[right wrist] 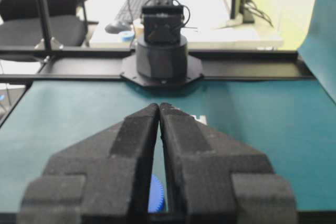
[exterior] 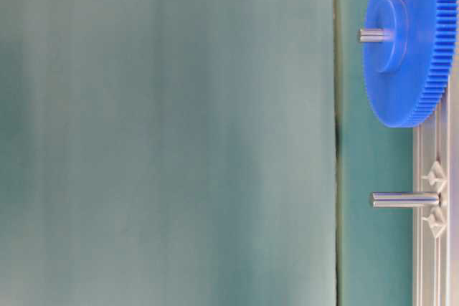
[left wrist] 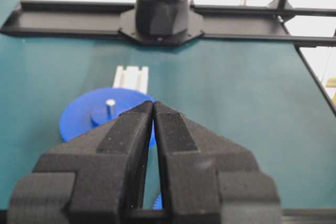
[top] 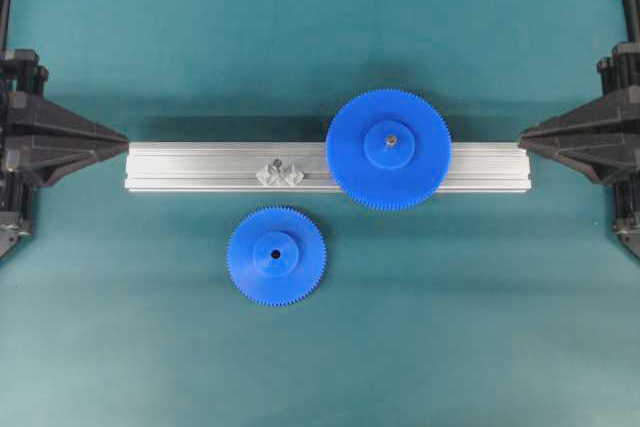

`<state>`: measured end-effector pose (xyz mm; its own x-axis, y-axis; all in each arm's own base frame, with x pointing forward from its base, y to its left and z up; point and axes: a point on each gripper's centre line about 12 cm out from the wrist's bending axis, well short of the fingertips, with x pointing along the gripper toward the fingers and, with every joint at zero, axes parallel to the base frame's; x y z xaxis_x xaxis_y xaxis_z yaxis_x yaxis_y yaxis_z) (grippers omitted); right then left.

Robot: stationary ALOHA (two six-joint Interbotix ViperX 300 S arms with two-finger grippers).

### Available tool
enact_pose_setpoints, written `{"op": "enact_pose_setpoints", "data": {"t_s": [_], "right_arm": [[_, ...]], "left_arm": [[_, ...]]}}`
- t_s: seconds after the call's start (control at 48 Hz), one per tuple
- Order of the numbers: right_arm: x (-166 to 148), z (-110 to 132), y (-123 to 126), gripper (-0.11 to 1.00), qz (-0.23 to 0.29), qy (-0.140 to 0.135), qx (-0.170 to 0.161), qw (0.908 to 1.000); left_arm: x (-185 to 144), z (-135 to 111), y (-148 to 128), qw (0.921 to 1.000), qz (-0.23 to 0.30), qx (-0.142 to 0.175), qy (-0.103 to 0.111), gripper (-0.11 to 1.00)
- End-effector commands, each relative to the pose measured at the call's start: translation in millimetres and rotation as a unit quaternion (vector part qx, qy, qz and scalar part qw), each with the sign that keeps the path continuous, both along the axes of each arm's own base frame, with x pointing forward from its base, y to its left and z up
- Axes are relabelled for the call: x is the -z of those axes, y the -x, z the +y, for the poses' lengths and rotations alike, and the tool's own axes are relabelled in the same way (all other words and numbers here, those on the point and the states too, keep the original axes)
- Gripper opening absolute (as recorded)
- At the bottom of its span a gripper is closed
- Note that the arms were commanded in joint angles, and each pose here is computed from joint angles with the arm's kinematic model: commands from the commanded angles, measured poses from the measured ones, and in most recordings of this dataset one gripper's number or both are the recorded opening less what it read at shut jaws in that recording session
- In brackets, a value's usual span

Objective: Insert the small gear onto the shaft.

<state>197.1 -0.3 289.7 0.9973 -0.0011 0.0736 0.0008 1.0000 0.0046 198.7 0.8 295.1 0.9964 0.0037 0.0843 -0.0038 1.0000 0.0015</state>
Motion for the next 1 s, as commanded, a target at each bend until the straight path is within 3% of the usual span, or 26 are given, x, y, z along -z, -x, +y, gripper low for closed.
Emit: {"op": "enact_pose_setpoints", "data": {"t_s": [0.0,0.083,0.125,0.187,0.292,0.604,0.75,0.979], "right_arm": [[-16,-1,-4,0.16,-0.017,-0.014,0.002,0.9998],[-17,-3,-6,0.2,-0.004,-0.052,0.008,0.9986],[-15,-4,-6,0.19,0.008,-0.069,0.009,0.9975],[-17,-3,-8,0.19,0.019,-0.078,0.008,0.9967],[-21,-3,-10,0.19,0.043,-0.088,0.006,0.9952],[-4,-2,-37,0.19,0.184,-0.074,0.009,0.9802],[2,-1,-52,0.19,0.224,-0.072,0.01,0.9718],[12,-1,-62,0.19,0.265,-0.068,0.011,0.9617]], "left_arm": [[-2,-2,-7,1.0,0.005,0.005,0.002,0.1],[1,-2,-11,0.9999,0.015,0.005,0.006,0.16],[3,-2,-12,0.9997,0.018,0.007,0.011,0.12],[3,-3,-13,0.9996,0.02,0.009,0.017,0.05],[3,-4,-12,0.9993,0.02,0.012,0.03,0.03],[0,-6,-19,0.997,0.072,0.014,0.028,0.03],[1,-6,-20,0.9962,0.082,0.014,0.026,0.03],[1,-9,-30,0.9861,0.163,0.016,0.026,0.03]]}}
